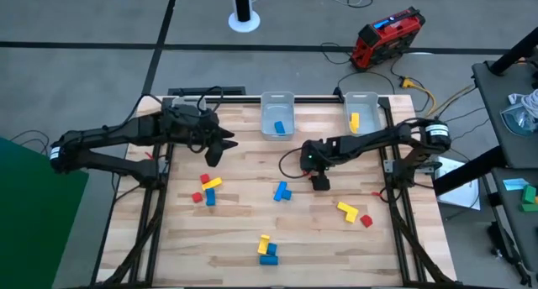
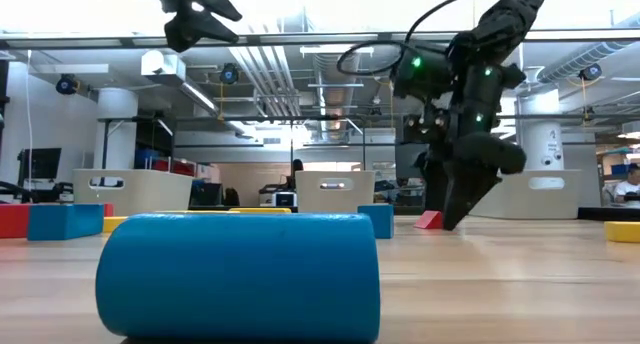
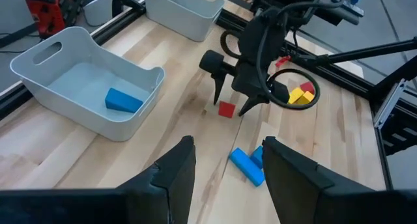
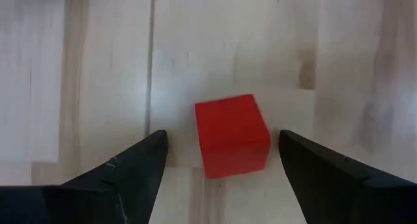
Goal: Sort blocks
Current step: Put the red block into the left gray bin
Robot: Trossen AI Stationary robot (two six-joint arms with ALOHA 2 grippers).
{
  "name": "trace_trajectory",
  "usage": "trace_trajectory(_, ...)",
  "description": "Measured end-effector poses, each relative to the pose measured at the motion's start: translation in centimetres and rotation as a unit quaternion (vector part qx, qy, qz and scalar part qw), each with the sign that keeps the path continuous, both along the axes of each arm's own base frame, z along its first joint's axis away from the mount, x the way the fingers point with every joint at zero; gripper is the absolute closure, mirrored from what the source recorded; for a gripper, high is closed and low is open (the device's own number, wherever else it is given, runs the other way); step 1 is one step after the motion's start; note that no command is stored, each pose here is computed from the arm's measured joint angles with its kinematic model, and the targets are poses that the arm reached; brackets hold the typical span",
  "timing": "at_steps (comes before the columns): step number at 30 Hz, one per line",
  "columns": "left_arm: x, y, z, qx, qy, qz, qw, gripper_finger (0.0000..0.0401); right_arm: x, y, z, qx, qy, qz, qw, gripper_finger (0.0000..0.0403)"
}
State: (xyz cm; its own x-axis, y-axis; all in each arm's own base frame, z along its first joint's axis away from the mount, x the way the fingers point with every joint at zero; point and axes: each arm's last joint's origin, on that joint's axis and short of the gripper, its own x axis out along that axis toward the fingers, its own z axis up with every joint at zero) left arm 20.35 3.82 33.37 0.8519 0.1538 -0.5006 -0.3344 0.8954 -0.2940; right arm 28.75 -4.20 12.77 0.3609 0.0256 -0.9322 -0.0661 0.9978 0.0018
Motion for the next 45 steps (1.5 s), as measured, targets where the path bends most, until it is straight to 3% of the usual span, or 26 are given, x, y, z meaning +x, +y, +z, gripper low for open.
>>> trace_trajectory(12, 0.0, 0.0, 0.0, -0.006, -0.001, 0.004, 1.0, 0.0246, 0.3, 0.0, -1.0, 0.005, 0.013, -0.001, 1.0, 0.0176)
trace_trajectory(20, 0.0, 0.0, 0.0, -0.005, 0.0, 0.003, 1.0, 0.0246, 0.4, -0.1, -0.7, 0.015, 0.006, -0.029, 0.999, 0.0277)
trace_trajectory(28, 0.1, 0.0, 0.0, 0.008, 0.001, -0.006, 1.0, 0.0246, 1.5, -1.6, 3.4, 0.093, -0.035, -0.076, 0.992, 0.0276)
trace_trajectory(32, 0.4, -0.6, 0.4, 0.052, -0.014, -0.042, 0.998, 0.0246, 2.8, -3.1, 6.2, 0.198, -0.071, -0.105, 0.972, 0.0276)
trace_trajectory(37, 1.3, -1.9, 1.2, 0.118, -0.064, -0.103, 0.986, 0.0246, 4.6, -4.6, 10.7, 0.342, -0.137, -0.08, 0.926, 0.0276)
trace_trajectory(42, 2.4, -3.5, 1.4, 0.179, -0.09, -0.16, 0.966, 0.0246, 6.2, -5.2, 14.9, 0.429, -0.214, -0.018, 0.878, 0.0276)
trace_trajectory(45, 3.0, -4.4, 1.5, 0.219, -0.102, -0.192, 0.951, 0.0246, 6.8, -5.2, 16.6, 0.456, -0.238, 0.005, 0.857, 0.0276)
